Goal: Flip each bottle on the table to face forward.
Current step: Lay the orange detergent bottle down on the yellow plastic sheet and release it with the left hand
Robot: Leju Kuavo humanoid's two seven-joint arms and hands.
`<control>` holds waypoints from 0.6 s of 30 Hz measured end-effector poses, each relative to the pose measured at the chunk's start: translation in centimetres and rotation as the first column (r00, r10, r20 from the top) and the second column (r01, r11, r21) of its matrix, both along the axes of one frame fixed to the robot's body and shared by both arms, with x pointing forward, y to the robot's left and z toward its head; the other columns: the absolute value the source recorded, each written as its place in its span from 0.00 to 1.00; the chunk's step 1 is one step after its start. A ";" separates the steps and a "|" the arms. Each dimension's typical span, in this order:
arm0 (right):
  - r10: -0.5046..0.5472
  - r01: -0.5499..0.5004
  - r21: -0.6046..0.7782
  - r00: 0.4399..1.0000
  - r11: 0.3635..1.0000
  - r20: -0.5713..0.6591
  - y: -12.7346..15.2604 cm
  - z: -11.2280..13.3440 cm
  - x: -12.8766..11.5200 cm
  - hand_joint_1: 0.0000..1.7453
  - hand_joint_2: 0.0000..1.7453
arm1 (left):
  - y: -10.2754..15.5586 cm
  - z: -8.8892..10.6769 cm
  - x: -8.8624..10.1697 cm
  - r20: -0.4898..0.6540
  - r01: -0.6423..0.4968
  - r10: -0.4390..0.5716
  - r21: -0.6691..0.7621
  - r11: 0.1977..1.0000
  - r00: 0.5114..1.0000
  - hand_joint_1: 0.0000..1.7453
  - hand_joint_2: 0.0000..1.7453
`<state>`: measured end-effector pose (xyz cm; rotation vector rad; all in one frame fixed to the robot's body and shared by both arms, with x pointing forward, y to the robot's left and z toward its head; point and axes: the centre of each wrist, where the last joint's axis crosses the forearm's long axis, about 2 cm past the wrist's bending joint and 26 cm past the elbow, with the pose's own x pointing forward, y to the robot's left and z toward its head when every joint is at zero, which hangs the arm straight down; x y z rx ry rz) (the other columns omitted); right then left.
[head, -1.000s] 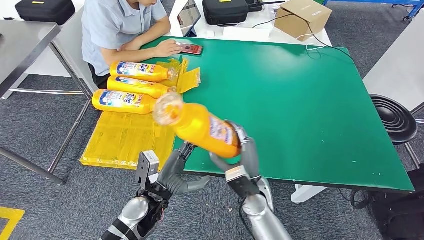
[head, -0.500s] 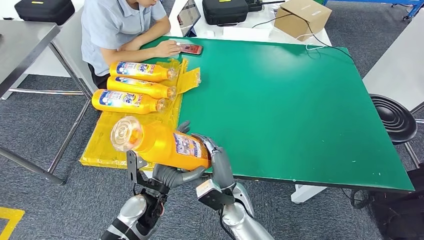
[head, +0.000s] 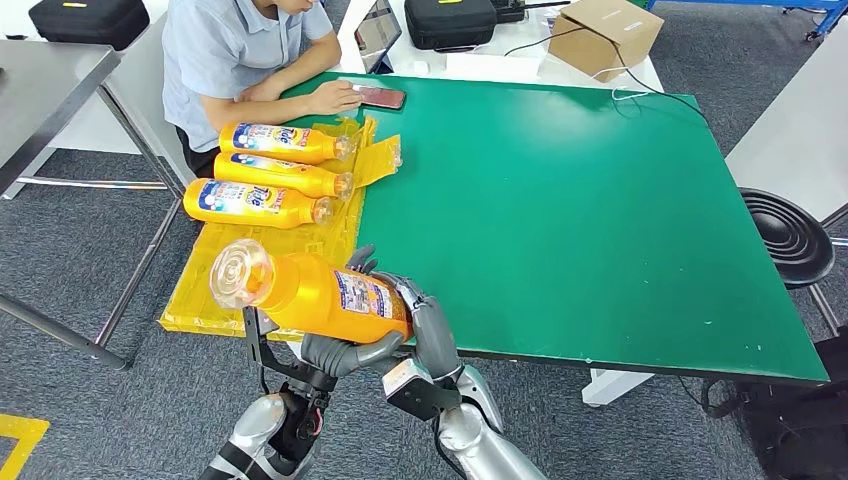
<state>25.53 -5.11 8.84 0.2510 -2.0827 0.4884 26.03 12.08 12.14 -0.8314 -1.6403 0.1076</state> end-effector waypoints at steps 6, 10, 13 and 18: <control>0.026 -0.027 -0.034 0.999 0.999 -0.026 0.1 -0.7 0.1 1.00 1.00 | 0.5 -0.4 -0.3 -0.048 0.010 -0.014 -0.091 0.996 0.999 0.00 1.00; 0.036 -0.038 -0.057 0.998 0.998 -0.042 0.2 -1.2 0.1 1.00 1.00 | 0.9 -0.5 -0.5 -0.064 -0.010 0.002 -0.118 0.993 0.998 0.00 1.00; 0.046 -0.050 -0.074 0.998 0.996 -0.053 0.2 -1.5 0.1 1.00 1.00 | 1.0 -0.5 -0.7 -0.075 -0.040 0.030 -0.132 0.990 0.997 0.00 1.00; 0.061 -0.067 -0.094 0.996 0.993 -0.066 0.3 -1.8 0.1 1.00 1.00 | 1.1 -0.6 -0.9 -0.109 -0.068 0.049 -0.171 0.983 0.993 0.00 1.00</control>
